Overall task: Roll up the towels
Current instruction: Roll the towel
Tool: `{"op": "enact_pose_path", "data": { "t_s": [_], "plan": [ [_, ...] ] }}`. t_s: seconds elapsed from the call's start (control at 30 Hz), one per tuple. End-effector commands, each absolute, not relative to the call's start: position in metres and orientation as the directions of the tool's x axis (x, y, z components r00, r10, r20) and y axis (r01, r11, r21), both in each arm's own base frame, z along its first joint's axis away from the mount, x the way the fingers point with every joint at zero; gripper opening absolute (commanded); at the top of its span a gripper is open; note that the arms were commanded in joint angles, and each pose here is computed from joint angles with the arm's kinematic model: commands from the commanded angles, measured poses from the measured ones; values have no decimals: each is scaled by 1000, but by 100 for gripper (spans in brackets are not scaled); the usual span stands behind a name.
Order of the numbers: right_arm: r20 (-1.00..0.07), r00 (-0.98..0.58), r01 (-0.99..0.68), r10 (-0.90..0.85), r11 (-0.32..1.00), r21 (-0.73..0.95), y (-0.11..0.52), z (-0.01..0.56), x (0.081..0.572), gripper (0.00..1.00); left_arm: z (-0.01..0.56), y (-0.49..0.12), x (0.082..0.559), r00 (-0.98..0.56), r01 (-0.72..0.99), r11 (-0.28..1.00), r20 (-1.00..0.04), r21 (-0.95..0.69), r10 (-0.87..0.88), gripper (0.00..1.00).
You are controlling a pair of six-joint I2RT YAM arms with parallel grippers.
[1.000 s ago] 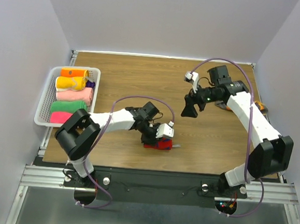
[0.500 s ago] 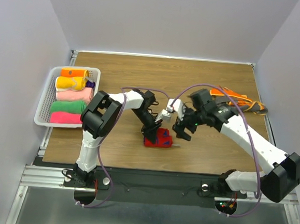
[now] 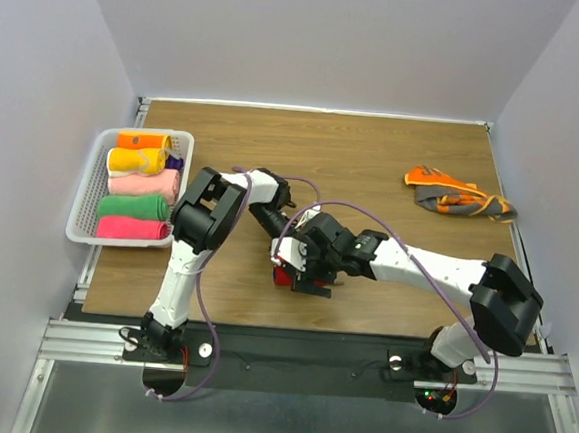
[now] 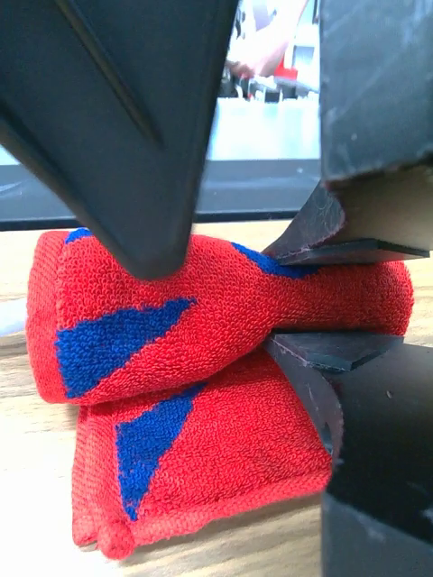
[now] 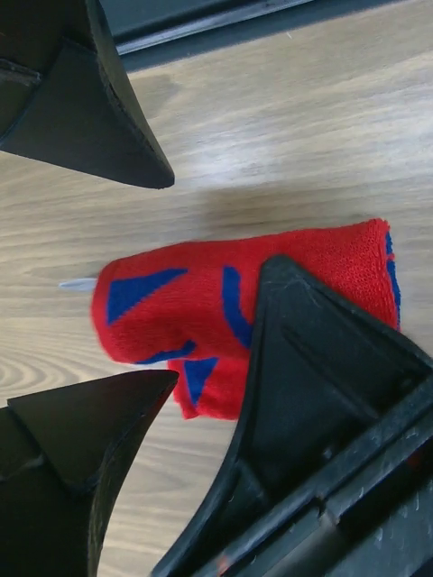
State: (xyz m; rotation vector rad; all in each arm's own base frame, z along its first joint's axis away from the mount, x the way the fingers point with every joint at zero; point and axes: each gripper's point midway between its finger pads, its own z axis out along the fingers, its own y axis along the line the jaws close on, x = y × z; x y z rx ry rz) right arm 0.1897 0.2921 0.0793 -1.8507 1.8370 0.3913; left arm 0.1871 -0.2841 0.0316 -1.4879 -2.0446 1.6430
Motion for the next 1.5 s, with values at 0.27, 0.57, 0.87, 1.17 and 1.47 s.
{"op": "enact_pose_path", "data": {
  "t_s": [0.27,0.57,0.87,1.17,1.47],
  "plan": [
    [-550,87,-973,-831,48,-226,313,41,214,72,-35,-241,196,-298,702,-40,-344,-711,891,45],
    [-563,57,-992,-825,17,-126,306,28,189,1,-3,-245,231,-350,769,-17,-443,-639,826,68],
    [-504,-90,-987,-859,10,160,293,12,152,1,92,-210,325,-384,910,146,-655,-388,651,73],
    [-495,-364,-870,-789,98,484,303,33,163,1,156,-148,347,-273,919,393,-786,-41,554,76],
    [-386,-525,-704,-758,133,697,306,26,177,1,140,-158,266,128,906,181,-656,382,744,85]
  ]
}}
